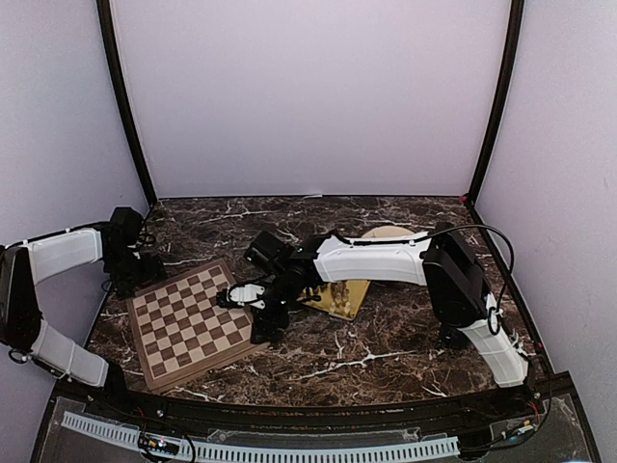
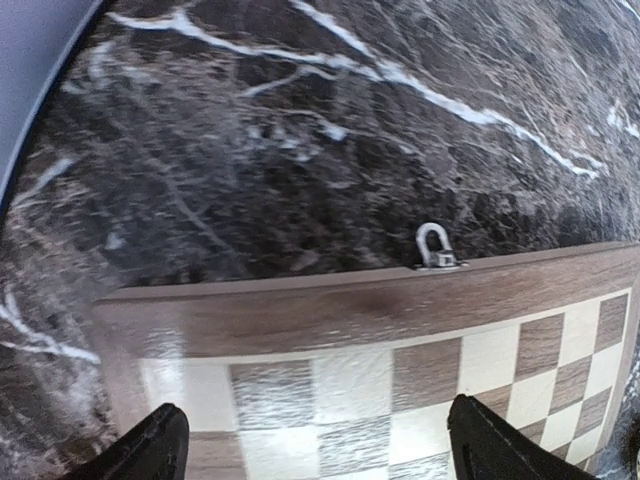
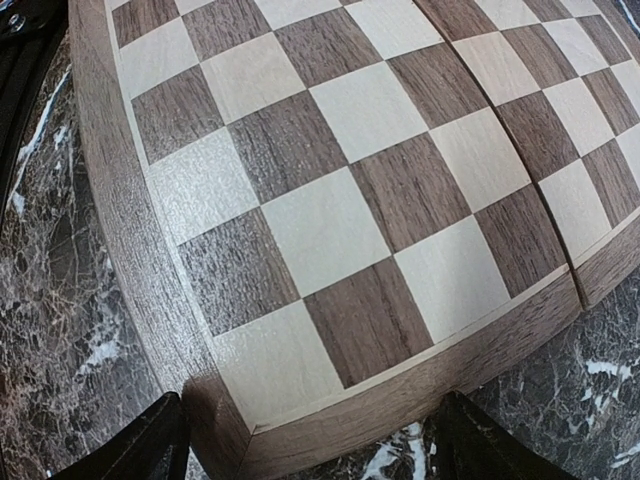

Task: Set up the chess pieces on the board
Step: Adjust the chessboard at the center of the board.

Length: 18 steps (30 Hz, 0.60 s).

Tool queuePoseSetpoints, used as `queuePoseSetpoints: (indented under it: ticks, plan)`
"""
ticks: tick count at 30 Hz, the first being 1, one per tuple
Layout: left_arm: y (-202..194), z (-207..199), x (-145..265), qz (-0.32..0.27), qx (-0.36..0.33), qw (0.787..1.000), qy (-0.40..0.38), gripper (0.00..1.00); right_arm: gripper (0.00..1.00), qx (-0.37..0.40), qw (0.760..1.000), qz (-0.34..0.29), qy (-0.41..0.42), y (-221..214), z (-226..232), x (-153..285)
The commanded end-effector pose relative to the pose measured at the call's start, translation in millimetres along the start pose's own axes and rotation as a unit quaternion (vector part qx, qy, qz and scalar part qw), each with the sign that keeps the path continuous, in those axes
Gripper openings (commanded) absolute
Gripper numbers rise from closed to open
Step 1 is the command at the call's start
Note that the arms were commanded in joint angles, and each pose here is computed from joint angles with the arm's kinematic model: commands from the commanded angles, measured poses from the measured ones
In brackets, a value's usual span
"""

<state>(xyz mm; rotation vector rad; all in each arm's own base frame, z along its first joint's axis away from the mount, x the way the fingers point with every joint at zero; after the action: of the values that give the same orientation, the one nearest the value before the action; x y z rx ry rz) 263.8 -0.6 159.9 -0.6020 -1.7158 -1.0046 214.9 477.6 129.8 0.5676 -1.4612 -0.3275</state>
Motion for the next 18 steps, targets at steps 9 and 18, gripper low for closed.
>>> queuePoseSetpoints:
  ticks: [9, 18]
  plan:
    - [-20, 51, -3, 0.055, 0.107, 0.991, 0.063, 0.96, 0.84, -0.015, 0.997, 0.039, 0.062, -14, 21, -23]
    - [-23, 35, -29, 0.102, 0.081, 0.991, -0.025, 0.94, 0.83, -0.009, 0.996, 0.033, 0.084, -16, 27, -20]
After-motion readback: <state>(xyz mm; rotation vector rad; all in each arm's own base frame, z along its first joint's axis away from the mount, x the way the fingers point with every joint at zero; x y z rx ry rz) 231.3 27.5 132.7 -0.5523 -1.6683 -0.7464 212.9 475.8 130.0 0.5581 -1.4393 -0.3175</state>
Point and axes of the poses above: each gripper's point midway between its finger pads, its own x axis back along the fingers, its own z axis along the line the jaws close on, y = z × x, the point moved 10 cm from there along x, back along the fingers, and after that the axes turned 1 degree about x, right-handed, at the moved point
